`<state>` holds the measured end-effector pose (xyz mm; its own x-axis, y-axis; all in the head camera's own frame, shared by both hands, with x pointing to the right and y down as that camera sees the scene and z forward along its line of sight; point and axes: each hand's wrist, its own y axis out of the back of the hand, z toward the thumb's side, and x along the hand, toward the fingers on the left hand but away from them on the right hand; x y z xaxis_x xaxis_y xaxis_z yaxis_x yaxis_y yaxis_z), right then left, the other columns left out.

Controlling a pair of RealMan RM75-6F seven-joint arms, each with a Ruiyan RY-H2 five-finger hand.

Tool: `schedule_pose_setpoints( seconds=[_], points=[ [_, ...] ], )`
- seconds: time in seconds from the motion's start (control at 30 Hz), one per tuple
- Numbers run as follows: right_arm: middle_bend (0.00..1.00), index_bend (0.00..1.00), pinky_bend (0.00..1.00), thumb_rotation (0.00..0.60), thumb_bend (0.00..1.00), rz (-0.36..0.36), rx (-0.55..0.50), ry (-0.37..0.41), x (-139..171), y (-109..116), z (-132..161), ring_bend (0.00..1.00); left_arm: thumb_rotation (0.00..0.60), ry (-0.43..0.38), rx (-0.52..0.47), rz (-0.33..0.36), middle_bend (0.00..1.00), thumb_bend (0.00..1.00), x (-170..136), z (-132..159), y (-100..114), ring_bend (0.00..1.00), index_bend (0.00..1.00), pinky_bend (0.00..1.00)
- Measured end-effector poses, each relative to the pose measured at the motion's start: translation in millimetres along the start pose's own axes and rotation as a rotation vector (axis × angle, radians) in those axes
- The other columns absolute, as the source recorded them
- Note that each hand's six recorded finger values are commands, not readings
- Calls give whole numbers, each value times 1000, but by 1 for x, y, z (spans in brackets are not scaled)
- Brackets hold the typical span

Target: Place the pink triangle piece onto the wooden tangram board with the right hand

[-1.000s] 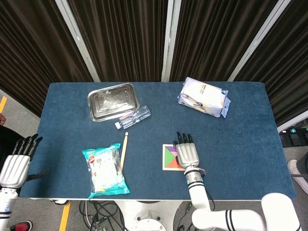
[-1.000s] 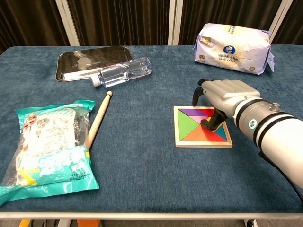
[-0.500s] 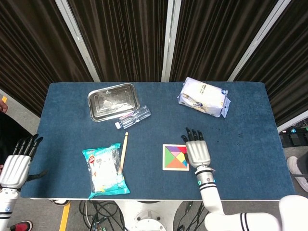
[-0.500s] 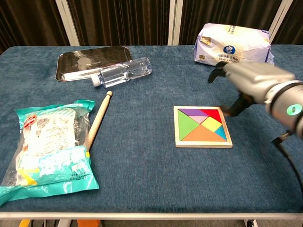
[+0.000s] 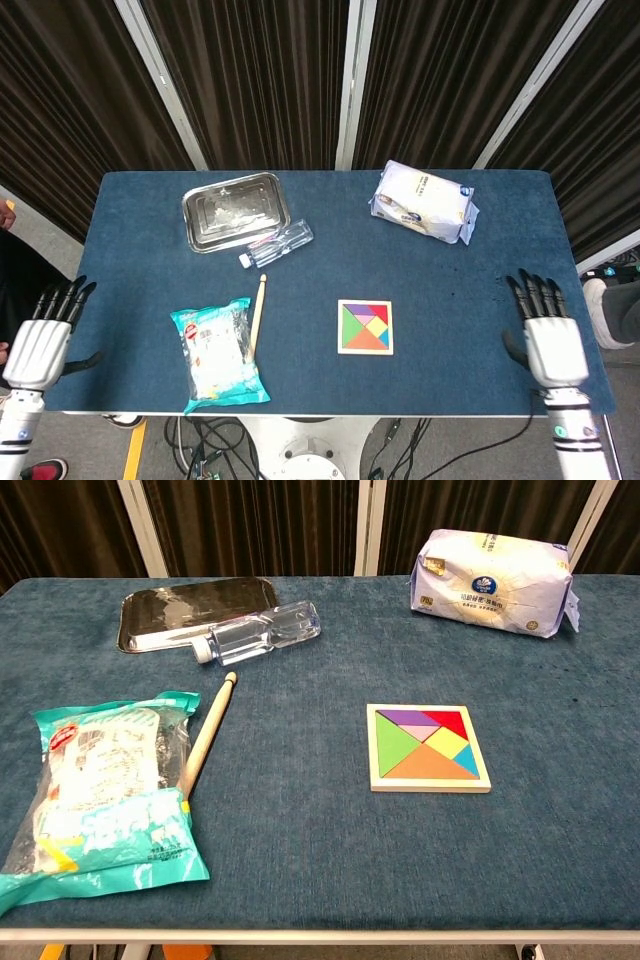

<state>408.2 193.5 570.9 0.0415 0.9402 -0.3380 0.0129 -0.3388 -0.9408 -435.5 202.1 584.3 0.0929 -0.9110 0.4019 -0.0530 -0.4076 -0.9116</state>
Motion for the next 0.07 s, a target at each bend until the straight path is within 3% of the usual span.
schedule_pose_setpoints(
  seconds=[0.07],
  points=[
    [0,0,0,600,284,-3,34,-28,12,3,-21,0,600,1,1,2,0,0,1,2,1,0,8,0]
  ],
)
